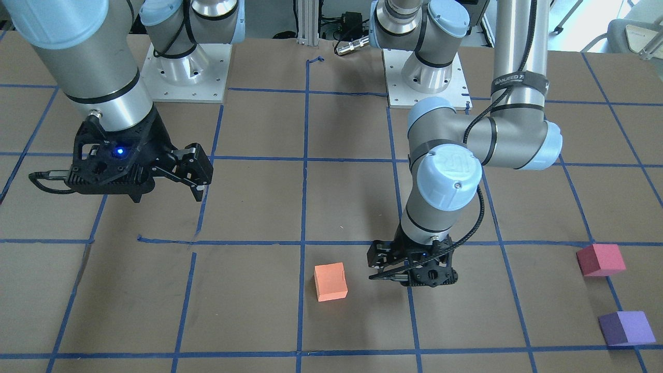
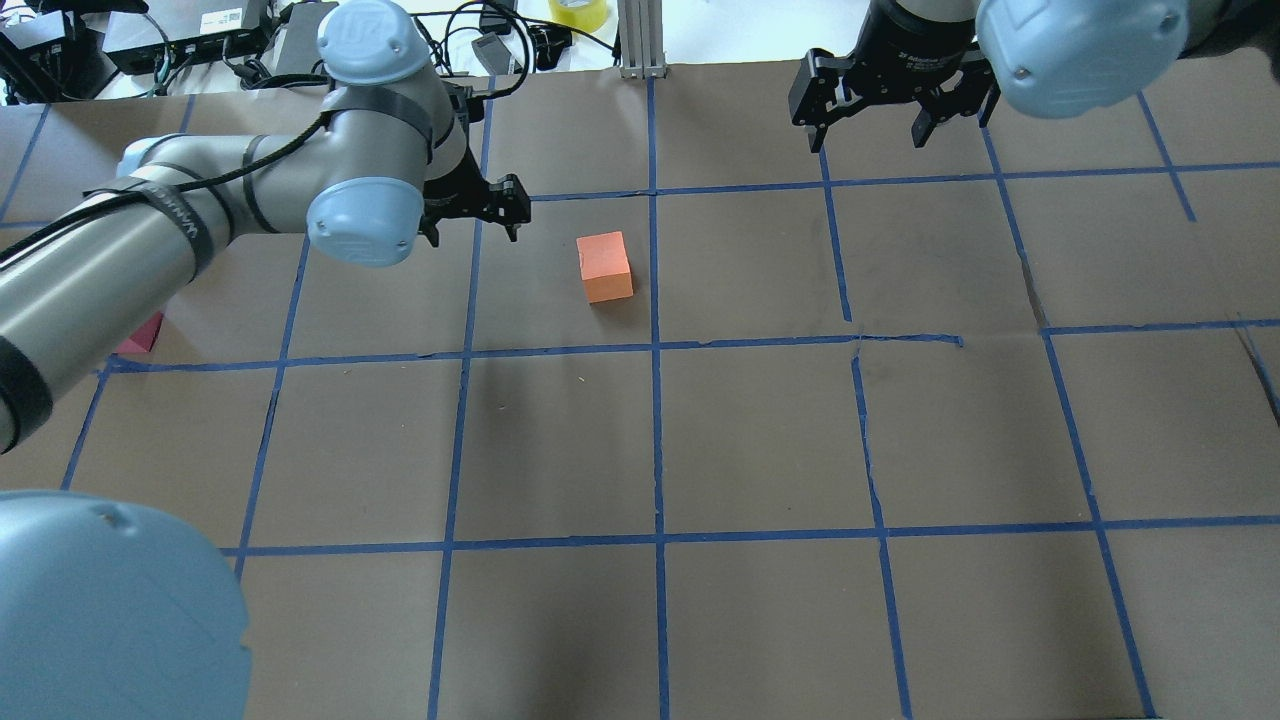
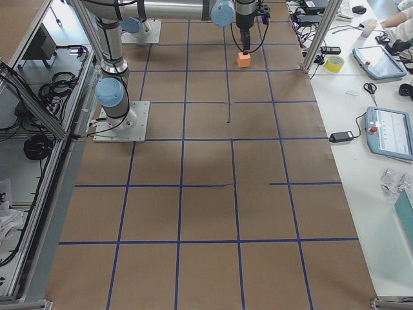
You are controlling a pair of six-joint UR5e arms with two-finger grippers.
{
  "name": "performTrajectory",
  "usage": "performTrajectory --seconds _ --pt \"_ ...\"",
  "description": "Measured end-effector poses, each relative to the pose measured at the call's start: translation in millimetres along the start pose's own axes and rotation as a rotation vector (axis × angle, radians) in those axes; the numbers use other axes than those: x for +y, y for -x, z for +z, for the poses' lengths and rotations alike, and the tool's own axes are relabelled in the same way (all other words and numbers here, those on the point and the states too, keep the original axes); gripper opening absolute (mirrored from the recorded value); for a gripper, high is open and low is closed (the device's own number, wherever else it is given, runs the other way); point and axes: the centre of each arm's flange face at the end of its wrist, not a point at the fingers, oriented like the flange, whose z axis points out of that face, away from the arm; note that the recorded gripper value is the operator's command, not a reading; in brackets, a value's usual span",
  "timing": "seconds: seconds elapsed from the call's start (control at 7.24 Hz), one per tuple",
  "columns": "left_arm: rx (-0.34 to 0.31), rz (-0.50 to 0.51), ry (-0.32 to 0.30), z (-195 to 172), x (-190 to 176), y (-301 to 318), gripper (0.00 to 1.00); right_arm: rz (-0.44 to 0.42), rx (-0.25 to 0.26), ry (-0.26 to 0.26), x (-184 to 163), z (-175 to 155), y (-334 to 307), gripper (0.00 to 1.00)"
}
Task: Arrange blocks in a line
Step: 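Move the left gripper over the orange cube and grasp it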
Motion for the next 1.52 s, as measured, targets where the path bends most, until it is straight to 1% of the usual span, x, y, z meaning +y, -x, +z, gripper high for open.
performTrajectory --seconds 0.28,0.41,0.69,1.11,1.24,1.38,1.52 --pt "0.015 -0.02 -0.014 17.4 0.2 -70.1 1.0 -0.001 -0.007 -0.021 7.1 -12.4 -0.2 1.0" --pt "0.022 -0.012 -0.024 27.2 2.3 -94.4 1.0 -0.002 -0.008 -0.018 10.7 -11.6 0.1 1.0" --pt "0.025 0.011 -0.027 46.6 4.4 -114.3 1.0 -0.003 -0.009 -0.012 14.8 -9.2 0.5 1.0" --pt "0.007 0.011 -0.011 66.2 5.5 -116.0 1.0 -0.017 -0.008 -0.009 16.4 -8.4 0.6 1.0" --pt "-0.002 0.001 -0.005 70.8 6.4 -115.3 0.81 -0.055 -0.008 -0.01 17.7 -10.5 0.1 1.0" --pt "-0.007 -0.006 -0.001 74.0 7.2 -114.7 0.51 -0.102 -0.006 -0.007 19.0 -12.3 -1.2 1.0" --pt "-0.009 -0.015 0.001 75.7 7.7 -114.5 0.38 -0.126 -0.005 -0.004 19.8 -13.1 -2.3 1.0"
